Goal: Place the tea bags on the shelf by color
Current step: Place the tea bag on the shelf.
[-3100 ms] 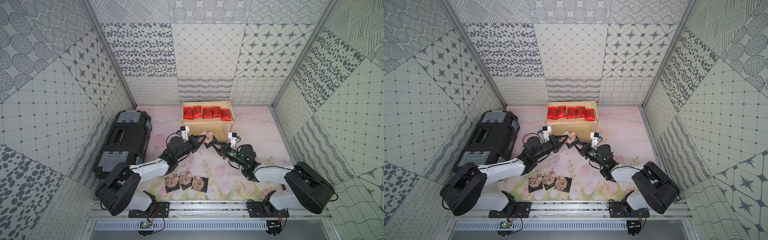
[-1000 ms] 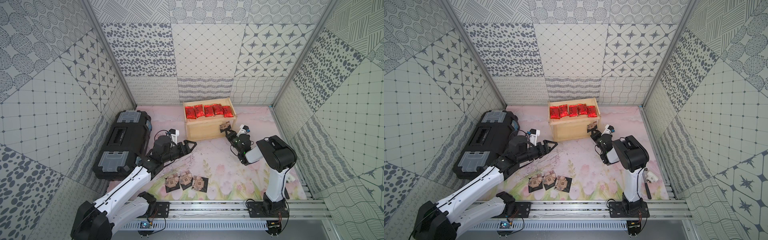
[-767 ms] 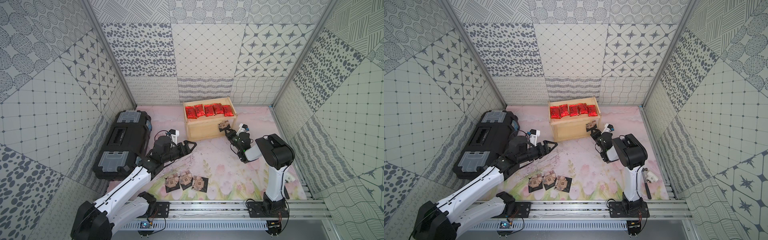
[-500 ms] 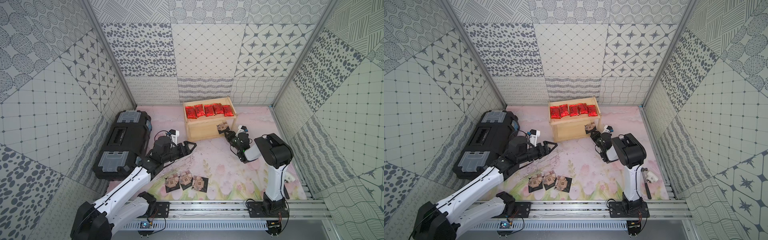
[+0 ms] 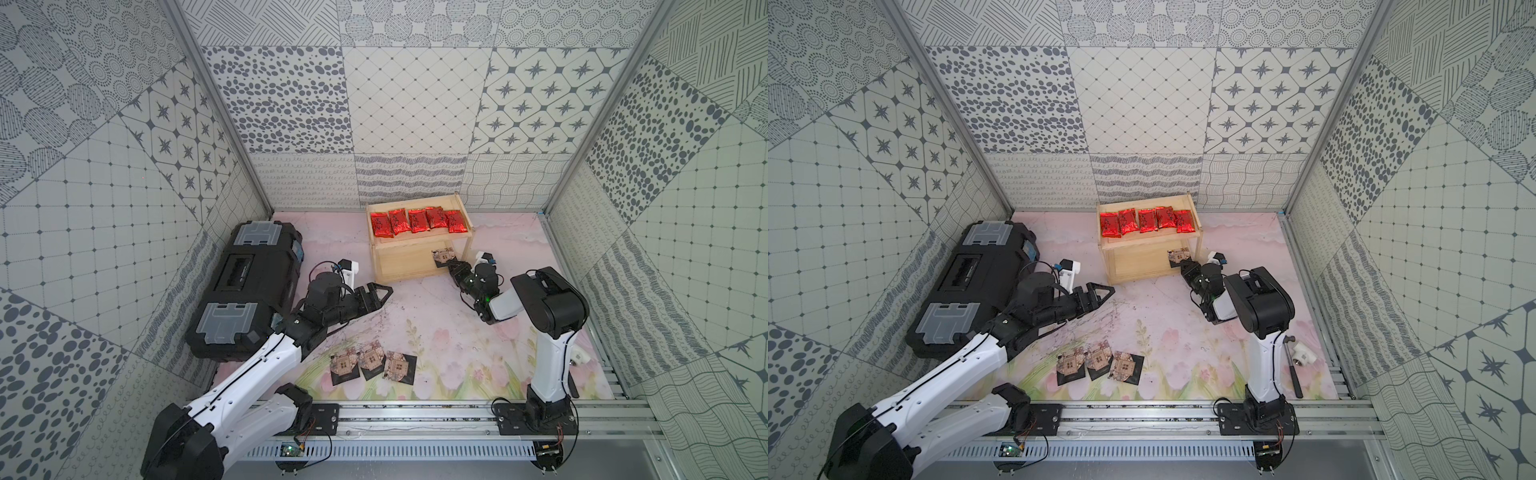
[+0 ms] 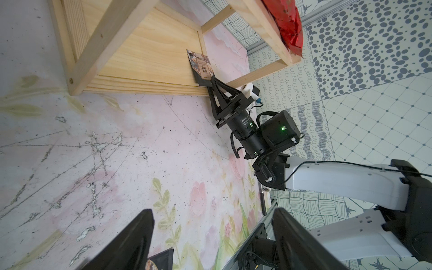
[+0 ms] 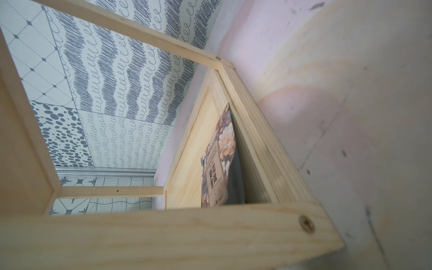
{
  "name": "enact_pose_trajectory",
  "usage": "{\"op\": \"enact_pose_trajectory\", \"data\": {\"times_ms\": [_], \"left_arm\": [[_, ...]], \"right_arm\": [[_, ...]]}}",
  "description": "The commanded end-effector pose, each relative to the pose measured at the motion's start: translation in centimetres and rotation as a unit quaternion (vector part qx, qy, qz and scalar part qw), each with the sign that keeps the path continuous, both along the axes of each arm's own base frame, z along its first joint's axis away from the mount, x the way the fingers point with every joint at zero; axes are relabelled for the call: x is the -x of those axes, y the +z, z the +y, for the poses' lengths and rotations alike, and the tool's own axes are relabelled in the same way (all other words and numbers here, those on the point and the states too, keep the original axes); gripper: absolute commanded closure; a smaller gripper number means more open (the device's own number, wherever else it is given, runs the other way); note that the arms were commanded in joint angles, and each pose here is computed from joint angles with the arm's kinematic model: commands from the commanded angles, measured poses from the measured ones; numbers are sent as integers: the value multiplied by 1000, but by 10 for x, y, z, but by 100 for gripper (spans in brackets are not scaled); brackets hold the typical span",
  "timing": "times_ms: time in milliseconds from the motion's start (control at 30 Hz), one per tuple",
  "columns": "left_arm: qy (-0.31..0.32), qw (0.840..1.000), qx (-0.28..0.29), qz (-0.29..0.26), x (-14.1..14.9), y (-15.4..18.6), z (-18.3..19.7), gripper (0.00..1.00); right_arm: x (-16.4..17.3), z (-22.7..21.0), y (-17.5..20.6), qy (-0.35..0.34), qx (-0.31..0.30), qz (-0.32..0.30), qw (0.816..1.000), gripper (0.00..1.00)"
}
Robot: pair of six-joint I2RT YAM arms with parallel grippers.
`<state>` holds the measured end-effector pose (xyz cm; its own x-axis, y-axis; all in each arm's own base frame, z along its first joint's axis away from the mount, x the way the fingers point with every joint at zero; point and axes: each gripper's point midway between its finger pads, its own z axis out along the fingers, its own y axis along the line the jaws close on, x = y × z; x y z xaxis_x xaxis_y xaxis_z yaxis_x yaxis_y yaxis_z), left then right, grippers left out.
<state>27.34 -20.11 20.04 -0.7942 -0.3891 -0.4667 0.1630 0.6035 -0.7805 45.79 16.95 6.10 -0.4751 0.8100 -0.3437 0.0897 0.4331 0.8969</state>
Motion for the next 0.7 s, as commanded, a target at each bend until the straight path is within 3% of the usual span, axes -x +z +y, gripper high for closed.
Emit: {"op": "enact_pose_trajectory", "data": {"times_ms": [0, 367, 667], "left_arm": [[-9, 1000, -5, -10, 0, 1, 0, 16], [-3, 1000, -8, -8, 0, -1, 2, 16], [17, 999, -29, 18, 4, -16, 12, 16]], "right_arm": [[1, -6, 3, -12, 5, 8, 1000, 70], [19, -6, 11, 6, 15, 32, 999, 58], [72, 26, 32, 109, 61, 4, 992, 49]]}}
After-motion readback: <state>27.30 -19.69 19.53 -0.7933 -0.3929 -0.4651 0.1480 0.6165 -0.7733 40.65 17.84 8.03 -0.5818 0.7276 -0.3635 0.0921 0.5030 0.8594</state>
